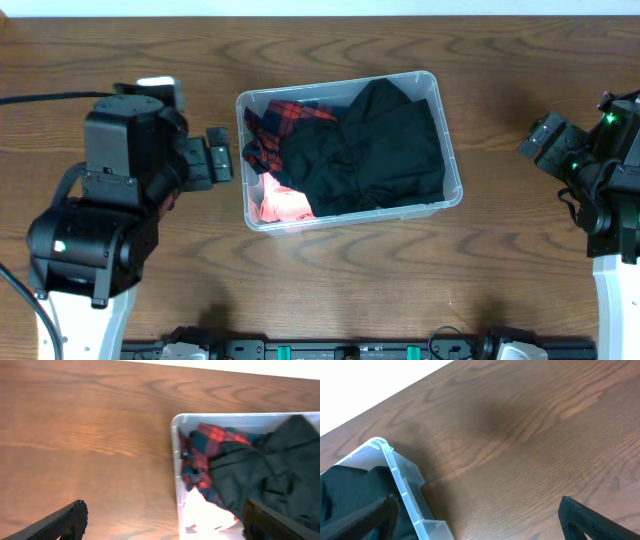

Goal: Pack container

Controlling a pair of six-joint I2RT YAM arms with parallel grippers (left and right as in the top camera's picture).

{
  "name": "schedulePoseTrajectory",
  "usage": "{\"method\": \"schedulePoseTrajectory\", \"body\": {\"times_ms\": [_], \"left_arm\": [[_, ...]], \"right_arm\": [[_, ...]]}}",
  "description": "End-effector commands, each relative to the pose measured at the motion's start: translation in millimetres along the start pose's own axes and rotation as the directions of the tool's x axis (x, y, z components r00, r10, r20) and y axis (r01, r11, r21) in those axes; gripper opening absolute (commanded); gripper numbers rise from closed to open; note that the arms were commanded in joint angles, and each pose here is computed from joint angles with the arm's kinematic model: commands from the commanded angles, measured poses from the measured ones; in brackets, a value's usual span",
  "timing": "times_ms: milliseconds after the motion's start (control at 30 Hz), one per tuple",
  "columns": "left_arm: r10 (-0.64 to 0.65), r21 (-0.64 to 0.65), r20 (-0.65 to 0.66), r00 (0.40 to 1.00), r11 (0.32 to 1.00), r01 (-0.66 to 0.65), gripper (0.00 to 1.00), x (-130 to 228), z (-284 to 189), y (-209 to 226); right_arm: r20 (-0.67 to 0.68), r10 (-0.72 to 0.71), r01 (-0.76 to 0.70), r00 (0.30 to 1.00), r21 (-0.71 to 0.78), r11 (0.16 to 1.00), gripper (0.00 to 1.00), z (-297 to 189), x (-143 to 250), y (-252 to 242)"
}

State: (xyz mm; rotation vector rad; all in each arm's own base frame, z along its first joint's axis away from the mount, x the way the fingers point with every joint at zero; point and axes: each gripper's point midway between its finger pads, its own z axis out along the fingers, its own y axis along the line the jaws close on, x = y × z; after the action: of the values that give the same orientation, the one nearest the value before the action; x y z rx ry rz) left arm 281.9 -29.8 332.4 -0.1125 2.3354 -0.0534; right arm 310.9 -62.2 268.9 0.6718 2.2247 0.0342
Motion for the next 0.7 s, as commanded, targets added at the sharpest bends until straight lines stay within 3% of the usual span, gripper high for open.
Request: {"method": "schedulePoseTrajectory", "body": {"times_ms": [0,667], "left_arm": [[-0.021,-0.053,-0.021,1.000,0.998,0.019,0.98,2.6,5.7,12.8],[-0.020,-0.060,-0.044,0.999,0.998,0.017,0.98,5.8,10.1,13.5]], "right_arm": [[0.003,-0.005,0.005,1.000,0.000,1.000,0.99,-0.2,-1.4,-0.8],[0.002,-0.005,0.005,1.000,0.000,1.000,0.99,-0.2,-1.3,-0.9]]}}
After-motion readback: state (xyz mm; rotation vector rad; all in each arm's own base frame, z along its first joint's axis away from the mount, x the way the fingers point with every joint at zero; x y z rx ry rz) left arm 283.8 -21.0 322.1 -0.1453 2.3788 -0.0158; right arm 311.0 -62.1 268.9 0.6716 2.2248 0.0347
